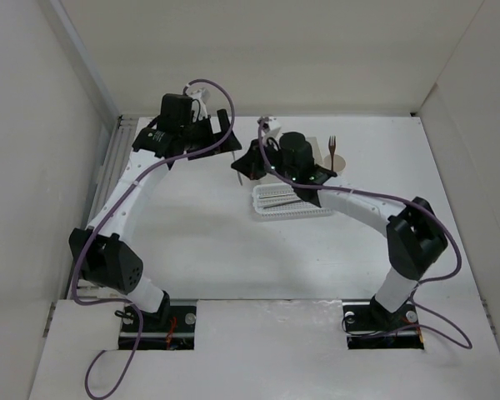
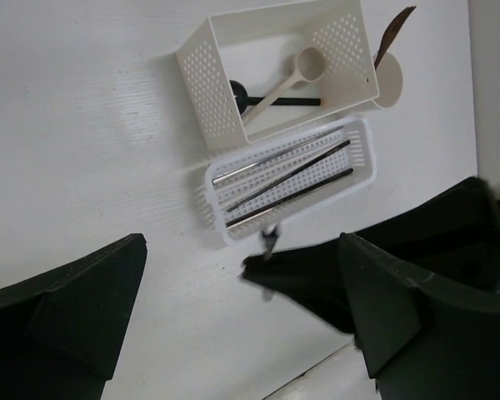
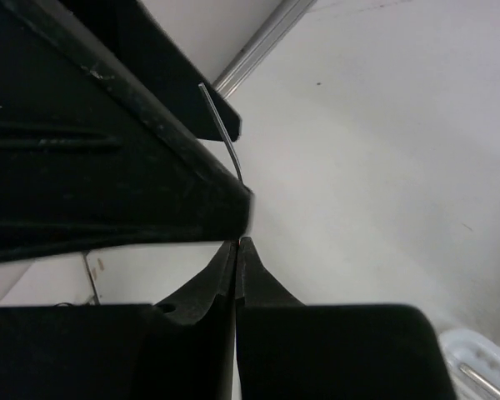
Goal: Sort the eating utensils into containers
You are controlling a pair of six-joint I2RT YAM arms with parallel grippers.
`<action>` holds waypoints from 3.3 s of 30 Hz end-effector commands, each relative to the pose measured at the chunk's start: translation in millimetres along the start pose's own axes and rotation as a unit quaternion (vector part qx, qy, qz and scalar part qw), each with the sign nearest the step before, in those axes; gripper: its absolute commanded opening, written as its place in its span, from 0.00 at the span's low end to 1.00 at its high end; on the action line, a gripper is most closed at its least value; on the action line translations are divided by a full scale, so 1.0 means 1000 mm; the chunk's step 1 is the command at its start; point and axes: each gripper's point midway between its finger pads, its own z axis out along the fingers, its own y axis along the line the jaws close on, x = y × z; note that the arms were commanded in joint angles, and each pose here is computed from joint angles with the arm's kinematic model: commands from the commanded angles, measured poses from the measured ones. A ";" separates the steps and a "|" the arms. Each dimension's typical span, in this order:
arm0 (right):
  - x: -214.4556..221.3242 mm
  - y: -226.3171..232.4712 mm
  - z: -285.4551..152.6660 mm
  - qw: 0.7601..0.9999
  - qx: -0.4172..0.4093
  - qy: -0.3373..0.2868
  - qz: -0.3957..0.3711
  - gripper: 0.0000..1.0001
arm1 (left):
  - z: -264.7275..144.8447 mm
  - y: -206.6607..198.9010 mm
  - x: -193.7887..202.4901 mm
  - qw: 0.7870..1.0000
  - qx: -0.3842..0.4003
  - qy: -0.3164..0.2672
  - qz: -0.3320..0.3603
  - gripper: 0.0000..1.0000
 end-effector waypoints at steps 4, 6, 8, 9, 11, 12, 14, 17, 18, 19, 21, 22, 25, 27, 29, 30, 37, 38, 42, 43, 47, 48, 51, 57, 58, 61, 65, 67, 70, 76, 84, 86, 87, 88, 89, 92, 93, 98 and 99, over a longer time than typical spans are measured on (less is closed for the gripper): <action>-0.080 -0.099 -0.106 0.963 0.202 -0.179 -0.008 0.00 | -0.014 -0.004 -0.012 0.999 -0.003 -0.039 0.028 1.00; -0.096 -0.117 -0.149 0.937 0.262 -0.230 -0.033 0.00 | -0.014 0.008 -0.018 0.998 -0.020 -0.050 0.021 1.00; -0.096 -0.156 -0.188 0.896 0.350 -0.272 -0.043 0.00 | -0.013 0.015 -0.018 0.998 -0.029 -0.050 0.017 1.00; -0.096 -0.168 -0.199 0.882 0.376 -0.281 -0.045 0.00 | -0.013 0.015 -0.018 0.998 -0.029 -0.050 0.017 1.00; -0.100 -0.196 -0.221 0.852 0.430 -0.298 -0.037 0.00 | -0.008 0.024 -0.016 0.998 -0.037 -0.044 0.011 1.00; -0.097 -0.206 -0.223 0.846 0.443 -0.294 -0.034 0.00 | -0.008 0.024 -0.016 0.998 -0.037 -0.044 0.010 1.00; -0.089 -0.229 -0.223 0.832 0.476 -0.283 -0.029 0.00 | -0.005 0.029 -0.019 0.998 -0.041 -0.046 0.007 1.00; -0.082 -0.255 -0.220 0.814 0.513 -0.273 -0.023 0.00 | -0.004 0.039 -0.021 0.998 -0.050 -0.046 -0.001 1.00; -0.081 -0.259 -0.220 0.809 0.520 -0.273 -0.022 0.00 | -0.004 0.039 -0.021 0.998 -0.050 -0.046 -0.001 1.00; -0.084 -0.264 -0.223 0.802 0.530 -0.276 -0.021 0.00 | -0.004 0.039 -0.021 0.998 -0.050 -0.046 -0.001 1.00; -0.083 -0.274 -0.229 0.790 0.547 -0.277 -0.018 0.00 | -0.003 0.049 -0.024 0.997 -0.059 -0.047 -0.008 1.00; -0.079 -0.277 -0.227 0.790 0.549 -0.271 -0.018 0.00 | -0.003 0.049 -0.024 0.997 -0.059 -0.047 -0.008 1.00; -0.087 -0.284 -0.222 0.791 0.551 -0.263 -0.029 0.00 | -0.001 0.055 -0.028 0.997 -0.060 -0.050 -0.018 1.00; -0.084 -0.292 -0.218 0.787 0.560 -0.257 -0.028 0.00 | 0.002 0.064 -0.026 0.996 -0.065 -0.045 -0.037 1.00; -0.093 -0.296 -0.219 0.781 0.564 -0.265 -0.027 0.00 | 0.002 0.062 -0.027 0.997 -0.059 -0.047 -0.035 1.00; -0.087 -0.305 -0.219 0.779 0.574 -0.250 -0.025 0.00 | 0.001 0.065 -0.029 0.996 -0.062 -0.049 -0.038 1.00; -0.090 -0.315 -0.222 0.759 0.611 -0.223 -0.026 0.00 | 0.003 0.073 -0.029 0.996 -0.065 -0.048 -0.049 1.00; -0.092 -0.312 -0.220 0.759 0.612 -0.223 -0.027 0.00 | 0.005 0.075 -0.026 0.996 -0.067 -0.044 -0.051 1.00; -0.083 -0.314 -0.218 0.757 0.621 -0.199 -0.031 0.00 | 0.005 0.074 -0.025 0.996 -0.062 -0.042 -0.051 1.00; -0.085 -0.313 -0.219 0.754 0.625 -0.201 -0.031 0.00 | 0.004 0.077 -0.027 0.995 -0.065 -0.045 -0.053 1.00; -0.085 -0.313 -0.218 0.757 0.623 -0.197 -0.035 0.00 | 0.004 0.075 -0.029 0.995 -0.059 -0.047 -0.057 1.00; -0.082 -0.316 -0.217 0.757 0.624 -0.192 -0.035 0.00 | 0.007 0.077 -0.027 0.995 -0.061 -0.043 -0.059 1.00; -0.086 -0.315 -0.217 0.757 0.623 -0.194 -0.038 0.00 | 0.007 0.077 -0.027 0.995 -0.061 -0.043 -0.059 1.00; -0.082 -0.308 -0.213 0.759 0.623 -0.186 -0.041 0.00 | 0.006 0.080 -0.029 0.995 -0.064 -0.046 -0.061 1.00; -0.083 -0.308 -0.215 0.756 0.626 -0.187 -0.041 0.00 | 0.006 0.080 -0.029 0.995 -0.064 -0.046 -0.061 1.00; -0.081 -0.308 -0.215 0.756 0.628 -0.182 -0.041 0.00 | 0.006 0.080 -0.029 0.995 -0.064 -0.046 -0.066 1.00; -0.080 -0.306 -0.213 0.755 0.629 -0.180 -0.045 0.00 | 0.006 0.080 -0.029 0.995 -0.064 -0.046 -0.066 1.00; -0.080 -0.306 -0.214 0.755 0.629 -0.180 -0.045 0.00 | 0.006 0.080 -0.029 0.995 -0.064 -0.046 -0.066 1.00; -0.078 -0.306 -0.214 0.755 0.631 -0.175 -0.045 0.01 | 0.006 0.080 -0.029 0.995 -0.064 -0.046 -0.066 1.00; -0.078 -0.307 -0.215 0.752 0.634 -0.176 -0.045 0.32 | 0.006 0.080 -0.029 0.995 -0.064 -0.046 -0.066 1.00; -0.079 -0.307 -0.218 0.745 0.639 -0.185 -0.038 0.36 | 0.006 0.080 -0.029 0.995 -0.064 -0.046 -0.066 1.00; -0.077 -0.306 -0.220 0.745 0.640 -0.184 -0.038 0.36 | 0.006 0.080 -0.029 0.995 -0.064 -0.046 -0.066 1.00; -0.077 -0.303 -0.218 0.745 0.640 -0.184 -0.040 0.36 | 0.006 0.080 -0.029 0.995 -0.064 -0.046 -0.066 1.00; -0.076 -0.302 -0.222 0.741 0.644 -0.185 -0.040 0.36 | 0.006 0.080 -0.029 0.995 -0.064 -0.046 -0.066 1.00; -0.075 -0.298 -0.217 0.745 0.639 -0.184 -0.042 0.36 | 0.006 0.080 -0.029 0.995 -0.064 -0.046 -0.066 1.00; -0.094 -0.280 -0.220 0.755 0.624 -0.191 -0.061 0.44 | 0.004 0.080 -0.027 0.995 -0.064 -0.046 -0.066 1.00; -0.106 -0.268 -0.222 0.765 0.608 -0.202 -0.064 0.50 | 0.002 0.081 -0.027 0.995 -0.067 -0.051 -0.059 1.00; -0.138 -0.228 -0.188 0.905 0.389 -0.155 -0.080 0.59 | 0.002 0.090 -0.023 0.994 -0.085 -0.052 -0.045 1.00; -0.144 -0.217 -0.182 0.916 0.363 -0.147 -0.082 0.58 | 0.005 0.093 -0.022 0.994 -0.088 -0.046 -0.041 1.00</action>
